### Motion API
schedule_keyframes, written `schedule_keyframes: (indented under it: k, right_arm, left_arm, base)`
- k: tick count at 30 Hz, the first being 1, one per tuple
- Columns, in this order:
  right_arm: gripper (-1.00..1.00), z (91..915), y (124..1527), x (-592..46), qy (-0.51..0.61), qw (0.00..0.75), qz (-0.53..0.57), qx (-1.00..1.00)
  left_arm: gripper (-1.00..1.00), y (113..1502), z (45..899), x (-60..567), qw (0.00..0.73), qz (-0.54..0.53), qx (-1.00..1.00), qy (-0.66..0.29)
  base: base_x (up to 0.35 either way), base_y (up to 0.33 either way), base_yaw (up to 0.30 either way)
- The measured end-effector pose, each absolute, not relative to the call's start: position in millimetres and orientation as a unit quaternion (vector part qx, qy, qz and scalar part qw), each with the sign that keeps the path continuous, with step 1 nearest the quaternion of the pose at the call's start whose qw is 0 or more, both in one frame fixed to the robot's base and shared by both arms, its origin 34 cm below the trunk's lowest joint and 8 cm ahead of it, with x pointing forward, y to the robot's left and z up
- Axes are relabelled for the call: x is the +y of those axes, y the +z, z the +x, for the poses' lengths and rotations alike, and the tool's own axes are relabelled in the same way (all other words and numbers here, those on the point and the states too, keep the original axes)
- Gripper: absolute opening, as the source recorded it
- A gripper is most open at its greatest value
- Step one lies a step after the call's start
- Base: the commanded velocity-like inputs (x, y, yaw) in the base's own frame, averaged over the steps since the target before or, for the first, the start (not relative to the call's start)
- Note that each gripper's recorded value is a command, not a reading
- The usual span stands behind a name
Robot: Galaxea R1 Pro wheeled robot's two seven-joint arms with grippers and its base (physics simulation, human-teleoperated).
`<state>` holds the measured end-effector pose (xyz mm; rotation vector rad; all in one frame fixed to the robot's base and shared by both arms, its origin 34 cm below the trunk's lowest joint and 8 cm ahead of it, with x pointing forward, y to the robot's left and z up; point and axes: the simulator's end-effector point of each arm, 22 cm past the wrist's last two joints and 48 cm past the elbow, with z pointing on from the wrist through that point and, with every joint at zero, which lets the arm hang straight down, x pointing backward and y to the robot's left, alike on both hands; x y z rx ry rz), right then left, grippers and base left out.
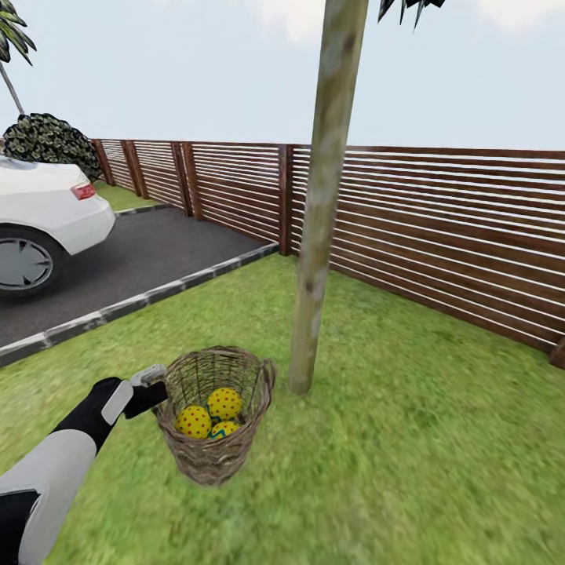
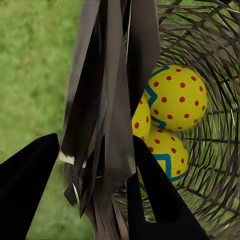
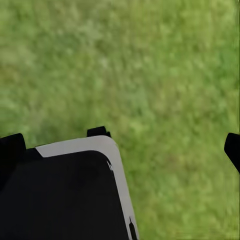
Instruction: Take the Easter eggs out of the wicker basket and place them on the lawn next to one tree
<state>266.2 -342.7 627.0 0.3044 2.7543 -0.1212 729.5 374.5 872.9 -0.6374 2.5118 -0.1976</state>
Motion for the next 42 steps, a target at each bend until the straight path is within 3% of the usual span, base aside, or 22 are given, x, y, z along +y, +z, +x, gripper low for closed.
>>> schedule_keyframes:
  k: [20,26,32,42]
  right_arm:
    - [1.0,272,624,-345,-0.045,0.187,0.106,0.976]
    - [1.0,439,695,-374,-0.046,0.36,0.135,0.922]
    - [1.0,549,793,-379,-0.01,0.463,0.169,0.87]
    - [1.0,568,800,-372,0.002,0.47,0.162,0.868]
  left_arm:
    - [-1.0,869,733,373,0.271,-0.238,0.929,-0.077]
    - [-1.0,865,736,370,0.271,-0.238,0.929,-0.079]
    - [-1.0,859,739,365,0.27,-0.235,0.93,-0.081]
    - [-1.0,848,743,356,0.269,-0.235,0.93,-0.086]
  base:
    - [0.324,0.0,0.0]
    - [0.265,0.0,0.0]
    - [0.008,0.0,0.0]
    - [0.0,0.0,0.0]
